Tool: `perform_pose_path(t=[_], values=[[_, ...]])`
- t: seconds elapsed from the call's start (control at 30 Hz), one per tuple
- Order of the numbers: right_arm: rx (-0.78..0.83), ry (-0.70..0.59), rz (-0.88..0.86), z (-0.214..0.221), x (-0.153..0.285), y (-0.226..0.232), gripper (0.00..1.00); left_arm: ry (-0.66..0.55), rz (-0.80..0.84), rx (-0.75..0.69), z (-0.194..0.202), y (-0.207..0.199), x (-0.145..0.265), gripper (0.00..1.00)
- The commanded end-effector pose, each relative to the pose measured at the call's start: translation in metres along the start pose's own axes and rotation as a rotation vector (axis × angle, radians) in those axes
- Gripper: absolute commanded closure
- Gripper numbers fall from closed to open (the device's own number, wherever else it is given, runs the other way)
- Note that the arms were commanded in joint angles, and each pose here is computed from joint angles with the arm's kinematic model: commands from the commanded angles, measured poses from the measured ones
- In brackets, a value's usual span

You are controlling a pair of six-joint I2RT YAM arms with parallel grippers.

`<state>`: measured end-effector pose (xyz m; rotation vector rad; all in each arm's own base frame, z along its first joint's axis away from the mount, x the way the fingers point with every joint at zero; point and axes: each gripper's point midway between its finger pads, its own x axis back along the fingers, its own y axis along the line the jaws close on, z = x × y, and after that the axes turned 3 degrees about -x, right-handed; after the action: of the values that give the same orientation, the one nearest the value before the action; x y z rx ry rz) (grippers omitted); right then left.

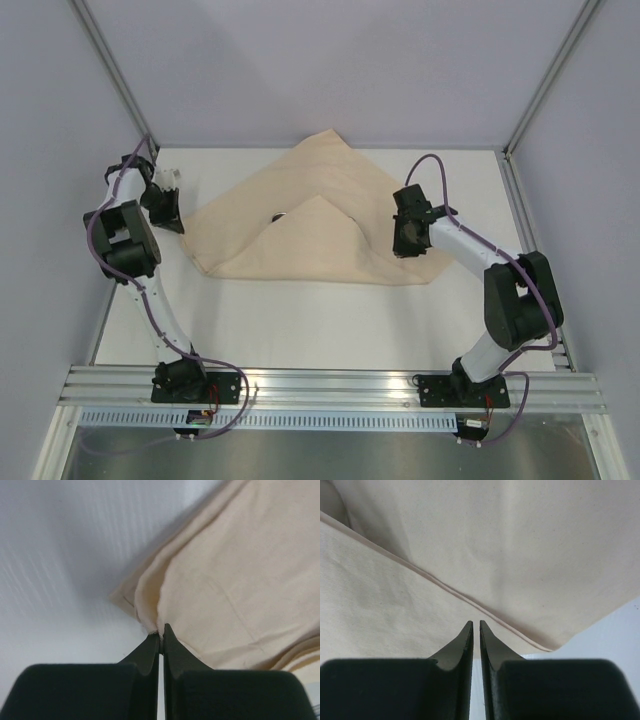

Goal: Prepare the surgical pack

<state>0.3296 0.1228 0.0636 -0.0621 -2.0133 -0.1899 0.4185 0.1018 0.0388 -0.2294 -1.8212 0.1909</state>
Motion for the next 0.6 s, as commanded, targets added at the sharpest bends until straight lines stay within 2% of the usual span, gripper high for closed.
perform_pose_path(t=[0.0, 0.23, 0.4, 0.47, 0.5, 0.57], values=[[0.003, -0.094, -0.082, -0.031, 0.015, 0.020, 0.89, -0.155, 0.033, -0.151, -0.027, -0.062, 0.061, 1.00], [0.004, -0.071, -0.242, -0.032, 0.009, 0.058, 0.90, -0.216, 0.131, -0.314, -0.023, -0.166, 0.118, 1.00], [-0.025, -0.054, -0.309, -0.029, -0.003, 0.075, 0.91, -0.194, 0.200, -0.514, -0.011, -0.259, 0.125, 1.00], [-0.029, -0.051, -0.308, -0.029, -0.008, 0.076, 0.91, -0.205, 0.221, -0.568, -0.013, -0.284, 0.130, 1.00], [-0.031, -0.052, -0.314, -0.030, -0.008, 0.078, 0.92, -0.174, 0.242, -0.607, -0.006, -0.302, 0.123, 1.00], [-0.030, -0.046, -0.316, -0.030, -0.009, 0.079, 0.92, -0.165, 0.246, -0.604, -0.009, -0.310, 0.121, 1.00]])
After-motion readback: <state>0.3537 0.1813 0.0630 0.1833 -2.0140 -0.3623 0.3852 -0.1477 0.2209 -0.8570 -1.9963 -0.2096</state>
